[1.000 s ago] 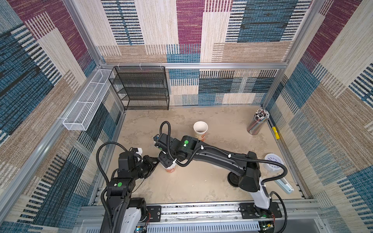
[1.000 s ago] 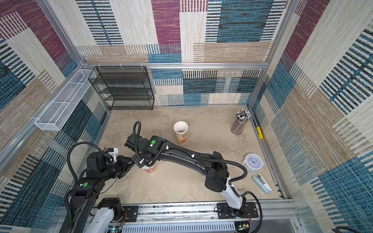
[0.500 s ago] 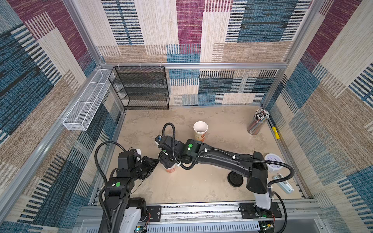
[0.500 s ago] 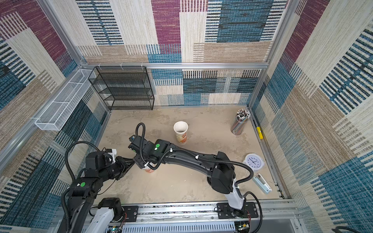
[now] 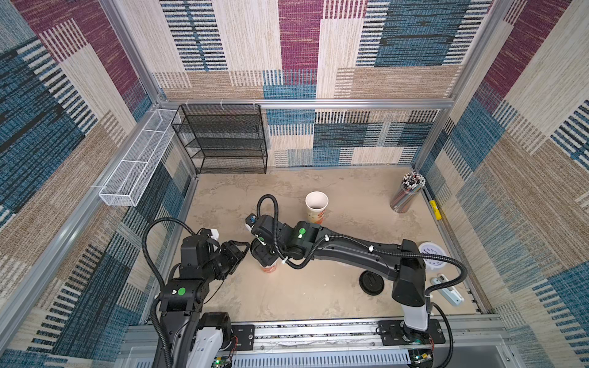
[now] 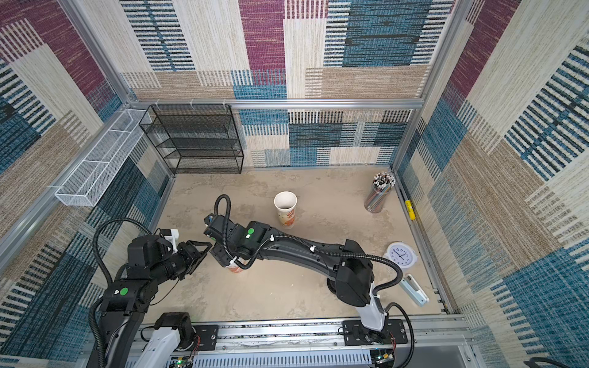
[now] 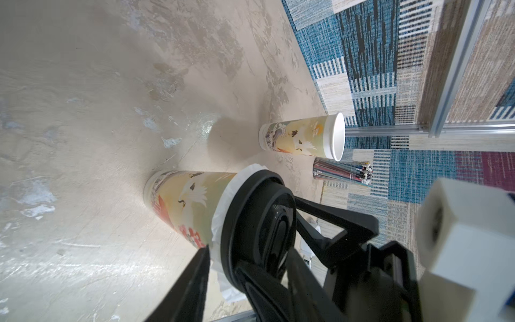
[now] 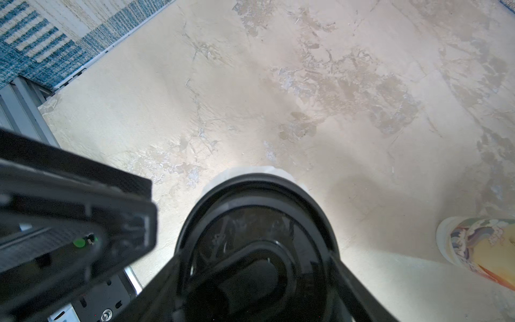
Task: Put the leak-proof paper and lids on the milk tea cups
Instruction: Secure the cup lid on the cup.
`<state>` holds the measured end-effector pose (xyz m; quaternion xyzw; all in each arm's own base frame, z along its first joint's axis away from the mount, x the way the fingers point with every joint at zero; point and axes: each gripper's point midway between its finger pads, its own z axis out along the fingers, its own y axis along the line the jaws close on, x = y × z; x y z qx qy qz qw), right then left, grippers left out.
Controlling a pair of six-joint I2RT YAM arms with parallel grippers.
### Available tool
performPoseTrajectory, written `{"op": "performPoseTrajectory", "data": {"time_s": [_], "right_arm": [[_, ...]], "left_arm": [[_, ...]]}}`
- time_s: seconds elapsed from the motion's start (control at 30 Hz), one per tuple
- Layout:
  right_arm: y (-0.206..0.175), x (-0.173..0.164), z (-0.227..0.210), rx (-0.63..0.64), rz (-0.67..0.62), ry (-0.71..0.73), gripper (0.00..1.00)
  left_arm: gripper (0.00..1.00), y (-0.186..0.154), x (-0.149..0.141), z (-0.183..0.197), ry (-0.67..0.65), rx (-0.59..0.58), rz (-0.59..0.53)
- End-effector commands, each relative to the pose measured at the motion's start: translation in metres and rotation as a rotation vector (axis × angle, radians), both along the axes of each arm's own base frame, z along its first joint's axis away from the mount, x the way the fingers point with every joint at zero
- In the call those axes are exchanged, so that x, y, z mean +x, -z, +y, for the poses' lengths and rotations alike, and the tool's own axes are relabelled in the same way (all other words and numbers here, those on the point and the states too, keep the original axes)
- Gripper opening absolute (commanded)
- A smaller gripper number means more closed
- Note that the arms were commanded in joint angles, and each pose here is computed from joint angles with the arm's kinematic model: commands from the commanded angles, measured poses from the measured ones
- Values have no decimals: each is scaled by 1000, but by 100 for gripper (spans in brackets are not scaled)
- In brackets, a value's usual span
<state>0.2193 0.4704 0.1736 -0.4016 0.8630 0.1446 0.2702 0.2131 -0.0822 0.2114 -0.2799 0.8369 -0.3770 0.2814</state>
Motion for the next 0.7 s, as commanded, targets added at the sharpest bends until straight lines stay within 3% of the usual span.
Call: {"op": "performPoseTrajectory", "data": {"time_s": [0.0, 0.13, 0.67], "right_arm": [[60, -47, -59, -302, 233, -58, 73], [61, -46, -60, -306, 221, -75, 73], [63, -44, -61, -308, 223, -89, 74]], "left_arm": [[57, -11, 5, -11, 106, 10, -75], [60, -6, 3, -17, 158, 10, -52], [55, 35, -4, -17, 197, 22, 59]]}}
